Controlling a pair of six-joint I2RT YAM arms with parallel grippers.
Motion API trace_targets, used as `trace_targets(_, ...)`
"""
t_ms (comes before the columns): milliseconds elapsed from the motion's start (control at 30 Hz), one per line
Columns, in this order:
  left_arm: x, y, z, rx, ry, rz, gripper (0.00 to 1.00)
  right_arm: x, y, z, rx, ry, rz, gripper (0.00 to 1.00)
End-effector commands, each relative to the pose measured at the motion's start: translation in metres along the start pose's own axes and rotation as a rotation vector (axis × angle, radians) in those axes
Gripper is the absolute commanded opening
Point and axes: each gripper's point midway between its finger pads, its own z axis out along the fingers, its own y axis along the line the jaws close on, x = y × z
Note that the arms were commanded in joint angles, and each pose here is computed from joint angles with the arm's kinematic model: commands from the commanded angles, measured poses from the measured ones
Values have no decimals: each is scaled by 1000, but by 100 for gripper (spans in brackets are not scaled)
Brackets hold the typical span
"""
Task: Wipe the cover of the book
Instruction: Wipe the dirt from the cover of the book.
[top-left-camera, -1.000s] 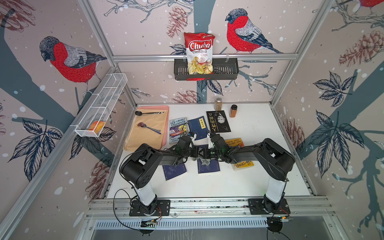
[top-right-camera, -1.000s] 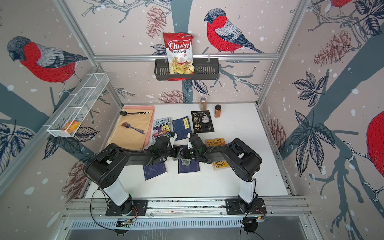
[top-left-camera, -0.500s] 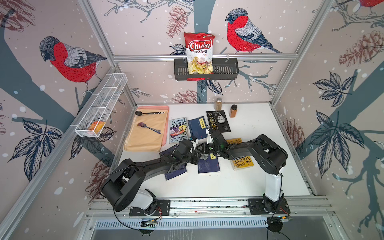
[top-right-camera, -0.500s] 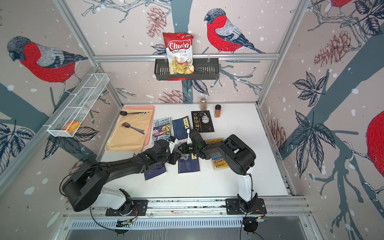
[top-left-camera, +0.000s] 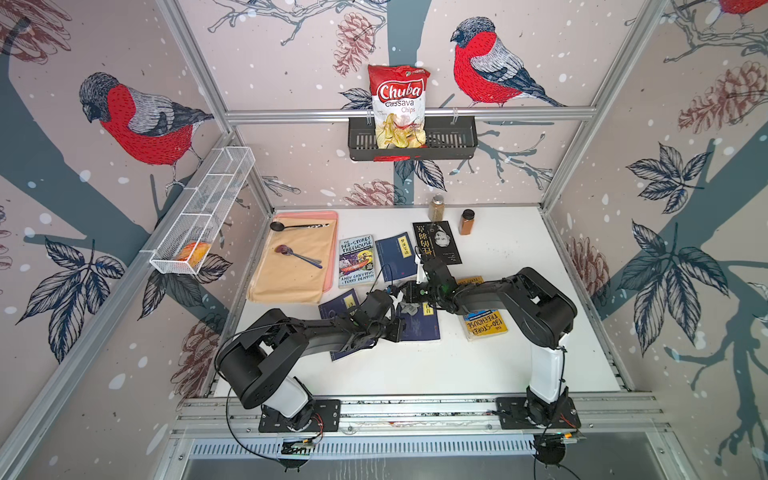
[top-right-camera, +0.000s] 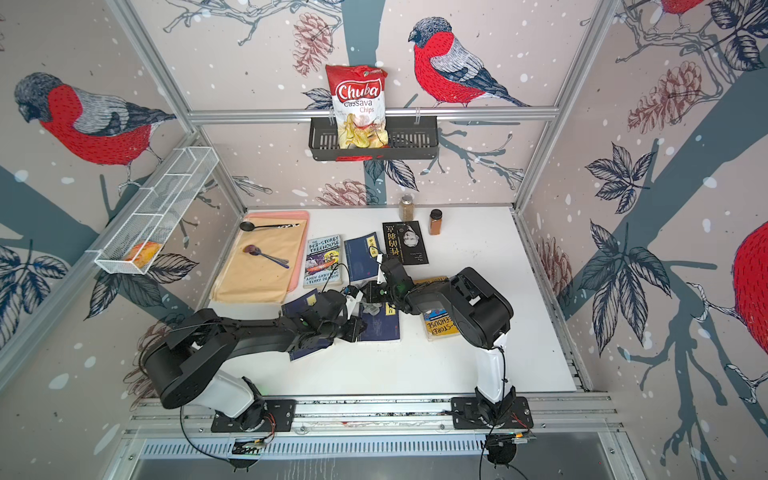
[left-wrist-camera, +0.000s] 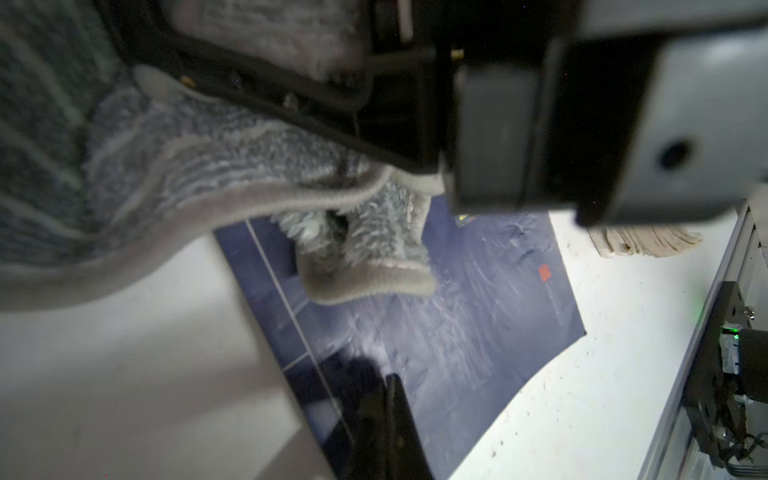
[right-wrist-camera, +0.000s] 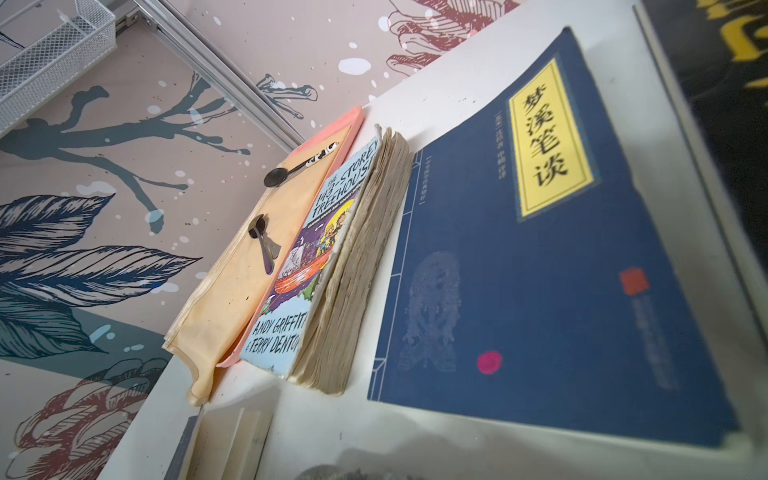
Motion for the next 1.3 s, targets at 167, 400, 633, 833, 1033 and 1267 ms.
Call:
trace_targets(167, 33, 28, 9, -104, 102, -70, 0, 62, -20, -26, 174, 141, 21, 5)
trace_targets(400, 35, 30, 11, -104, 115, -72, 0, 89, -40, -32, 218, 183, 58, 5)
trace_targets(633, 39, 31, 14, -97, 130, -72, 0, 35, -77, -7, 272, 118, 84, 4)
trace_targets(833, 39, 33, 14, -100, 130, -76, 0, 27, -63, -13, 269, 108, 50, 4)
trace_targets(1033, 41, 37, 14, -102, 130, -87, 0, 69, -34, -45, 260, 137, 21, 5)
trace_targets(1267, 42, 38, 17, -95, 139, -88, 0, 114, -23, -54, 263, 208, 20, 6)
